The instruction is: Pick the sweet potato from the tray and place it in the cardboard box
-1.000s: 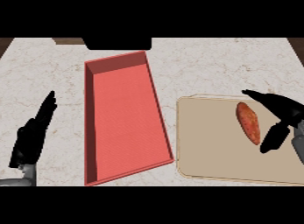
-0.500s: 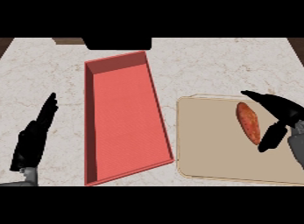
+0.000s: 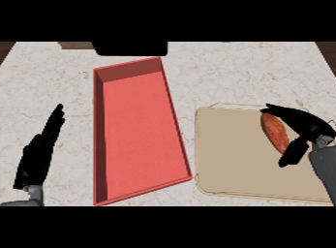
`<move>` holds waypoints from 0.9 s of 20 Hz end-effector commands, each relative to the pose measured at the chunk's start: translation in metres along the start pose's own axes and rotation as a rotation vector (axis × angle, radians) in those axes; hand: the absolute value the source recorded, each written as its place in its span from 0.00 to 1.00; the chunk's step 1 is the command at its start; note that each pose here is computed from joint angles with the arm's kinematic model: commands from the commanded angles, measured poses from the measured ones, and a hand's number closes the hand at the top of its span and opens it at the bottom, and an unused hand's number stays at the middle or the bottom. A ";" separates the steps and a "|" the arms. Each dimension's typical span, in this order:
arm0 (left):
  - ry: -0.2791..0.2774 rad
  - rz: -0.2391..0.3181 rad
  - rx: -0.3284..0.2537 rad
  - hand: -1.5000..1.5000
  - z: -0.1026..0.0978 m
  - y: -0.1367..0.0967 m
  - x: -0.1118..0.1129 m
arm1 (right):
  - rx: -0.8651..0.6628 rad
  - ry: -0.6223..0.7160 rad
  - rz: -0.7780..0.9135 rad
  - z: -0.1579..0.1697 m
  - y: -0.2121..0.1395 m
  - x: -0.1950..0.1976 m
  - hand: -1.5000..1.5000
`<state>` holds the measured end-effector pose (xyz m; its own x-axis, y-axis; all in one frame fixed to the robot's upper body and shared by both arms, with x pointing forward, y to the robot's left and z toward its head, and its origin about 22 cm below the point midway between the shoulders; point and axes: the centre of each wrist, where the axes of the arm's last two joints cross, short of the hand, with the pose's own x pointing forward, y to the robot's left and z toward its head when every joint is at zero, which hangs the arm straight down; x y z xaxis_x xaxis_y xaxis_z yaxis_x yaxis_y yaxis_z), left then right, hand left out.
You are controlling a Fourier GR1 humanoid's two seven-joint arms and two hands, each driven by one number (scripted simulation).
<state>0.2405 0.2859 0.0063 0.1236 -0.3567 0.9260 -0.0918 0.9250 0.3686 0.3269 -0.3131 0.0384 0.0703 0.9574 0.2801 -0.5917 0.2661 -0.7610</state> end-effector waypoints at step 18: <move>0.023 -0.003 0.048 0.50 0.010 0.018 -0.014 | -0.430 0.185 0.005 0.024 0.068 0.064 1.00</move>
<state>0.2310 0.2967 0.0063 0.1323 -0.3580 0.9243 -0.1110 0.9213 0.3727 0.3027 -0.2711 0.0305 0.0957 0.9773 0.1892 -0.2831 0.2089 -0.9361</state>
